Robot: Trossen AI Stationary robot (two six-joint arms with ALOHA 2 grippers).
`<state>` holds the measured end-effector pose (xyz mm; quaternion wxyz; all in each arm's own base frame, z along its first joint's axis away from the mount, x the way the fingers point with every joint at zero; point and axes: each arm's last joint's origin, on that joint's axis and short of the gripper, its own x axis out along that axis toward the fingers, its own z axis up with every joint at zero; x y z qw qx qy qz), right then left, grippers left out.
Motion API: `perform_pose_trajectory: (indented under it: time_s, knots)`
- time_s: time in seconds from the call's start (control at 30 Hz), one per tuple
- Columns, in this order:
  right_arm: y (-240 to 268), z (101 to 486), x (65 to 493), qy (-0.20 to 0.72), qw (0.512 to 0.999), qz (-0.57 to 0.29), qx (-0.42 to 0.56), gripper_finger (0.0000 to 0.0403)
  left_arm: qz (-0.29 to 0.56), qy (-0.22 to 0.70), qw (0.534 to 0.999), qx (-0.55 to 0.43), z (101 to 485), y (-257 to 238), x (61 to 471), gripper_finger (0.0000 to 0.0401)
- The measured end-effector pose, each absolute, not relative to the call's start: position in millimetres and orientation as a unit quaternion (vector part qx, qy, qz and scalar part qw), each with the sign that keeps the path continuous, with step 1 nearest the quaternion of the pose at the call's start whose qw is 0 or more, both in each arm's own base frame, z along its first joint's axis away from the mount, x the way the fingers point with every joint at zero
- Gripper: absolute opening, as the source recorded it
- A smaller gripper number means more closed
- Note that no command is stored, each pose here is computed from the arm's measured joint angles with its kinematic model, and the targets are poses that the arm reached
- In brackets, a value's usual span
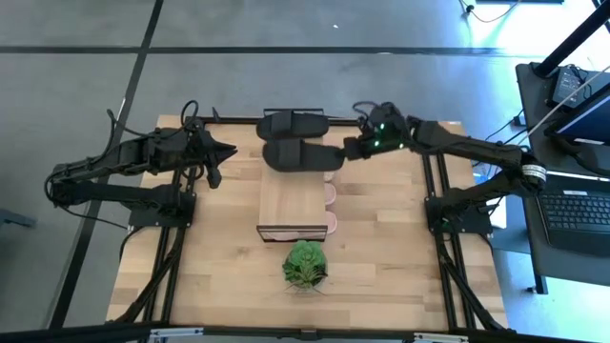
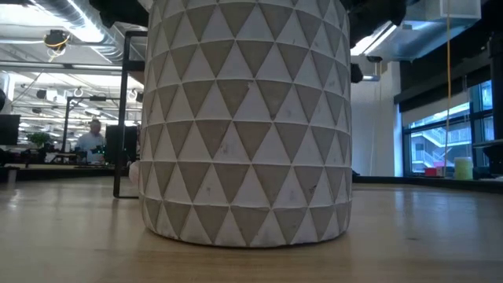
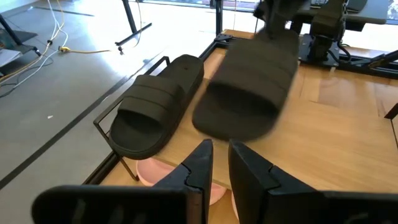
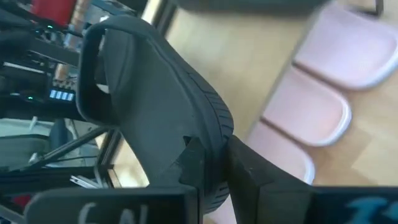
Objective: Pick and place slides into the shelf
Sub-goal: Put the black slipper on the shelf
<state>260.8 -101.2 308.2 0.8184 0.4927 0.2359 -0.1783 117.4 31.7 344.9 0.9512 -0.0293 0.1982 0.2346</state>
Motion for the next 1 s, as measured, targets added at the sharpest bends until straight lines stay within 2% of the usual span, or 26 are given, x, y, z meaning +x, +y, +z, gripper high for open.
perform_pose_trajectory:
  time_s: [0.2, 0.53, 1.0]
  knots:
    - [-128, 320, 256, 0.223, 0.836, -0.154, 0.477, 0.0047, 0.235, 0.198, 0.951, -0.029, 345, 32, 117, 0.0045]
    - [-165, 292, 289, 0.284, 0.837, -0.076, 0.463, 0.0047, 0.235, 0.197, 0.951, -0.032, 345, 32, 117, 0.0045]
    - [-200, 277, 309, 0.334, 0.820, -0.088, 0.455, 0.0047, 0.240, 0.200, 0.948, -0.053, 343, 32, 117, 0.0045]
